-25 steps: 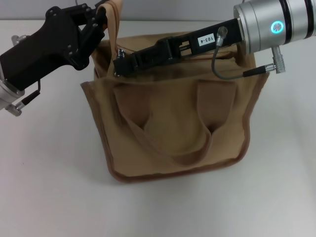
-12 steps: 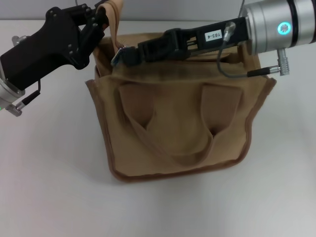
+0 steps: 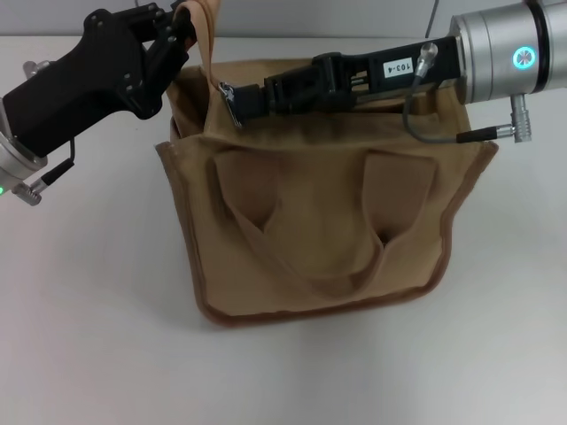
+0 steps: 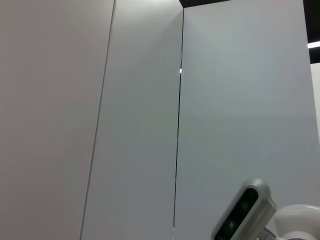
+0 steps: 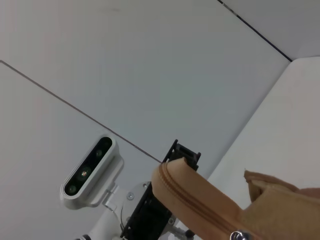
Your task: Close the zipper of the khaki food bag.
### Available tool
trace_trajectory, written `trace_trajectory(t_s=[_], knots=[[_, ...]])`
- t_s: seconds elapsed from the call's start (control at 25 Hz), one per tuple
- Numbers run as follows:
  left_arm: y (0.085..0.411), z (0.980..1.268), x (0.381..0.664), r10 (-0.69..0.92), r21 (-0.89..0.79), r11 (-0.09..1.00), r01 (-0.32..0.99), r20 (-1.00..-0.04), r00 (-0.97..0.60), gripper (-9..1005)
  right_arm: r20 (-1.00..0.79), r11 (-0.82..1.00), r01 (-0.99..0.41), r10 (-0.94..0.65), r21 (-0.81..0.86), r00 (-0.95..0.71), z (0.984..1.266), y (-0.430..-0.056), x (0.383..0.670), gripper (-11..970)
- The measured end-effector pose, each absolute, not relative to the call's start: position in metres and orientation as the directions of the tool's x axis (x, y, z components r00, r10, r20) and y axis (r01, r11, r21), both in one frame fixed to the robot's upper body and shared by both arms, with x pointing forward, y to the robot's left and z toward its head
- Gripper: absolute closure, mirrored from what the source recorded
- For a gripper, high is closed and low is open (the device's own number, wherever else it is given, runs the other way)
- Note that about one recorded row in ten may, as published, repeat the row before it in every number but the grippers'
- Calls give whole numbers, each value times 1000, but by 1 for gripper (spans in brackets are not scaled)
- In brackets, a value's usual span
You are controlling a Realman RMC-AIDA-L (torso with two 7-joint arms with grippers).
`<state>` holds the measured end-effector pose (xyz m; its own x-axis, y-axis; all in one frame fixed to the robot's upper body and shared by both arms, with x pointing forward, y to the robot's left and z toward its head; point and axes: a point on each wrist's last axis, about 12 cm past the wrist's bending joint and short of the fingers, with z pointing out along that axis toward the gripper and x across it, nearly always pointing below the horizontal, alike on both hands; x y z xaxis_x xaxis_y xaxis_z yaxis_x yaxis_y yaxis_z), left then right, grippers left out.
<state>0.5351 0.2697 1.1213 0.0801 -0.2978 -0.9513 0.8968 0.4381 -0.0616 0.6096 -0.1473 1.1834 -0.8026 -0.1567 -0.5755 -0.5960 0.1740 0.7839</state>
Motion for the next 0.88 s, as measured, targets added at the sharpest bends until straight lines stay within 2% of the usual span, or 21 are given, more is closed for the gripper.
trace_trajectory(t_s=[0.88], knots=[[267,1123,538,-298,-67,429,901,-952,71,961,-605,189,-637,-204,747,-770,1188,-126,612,705]])
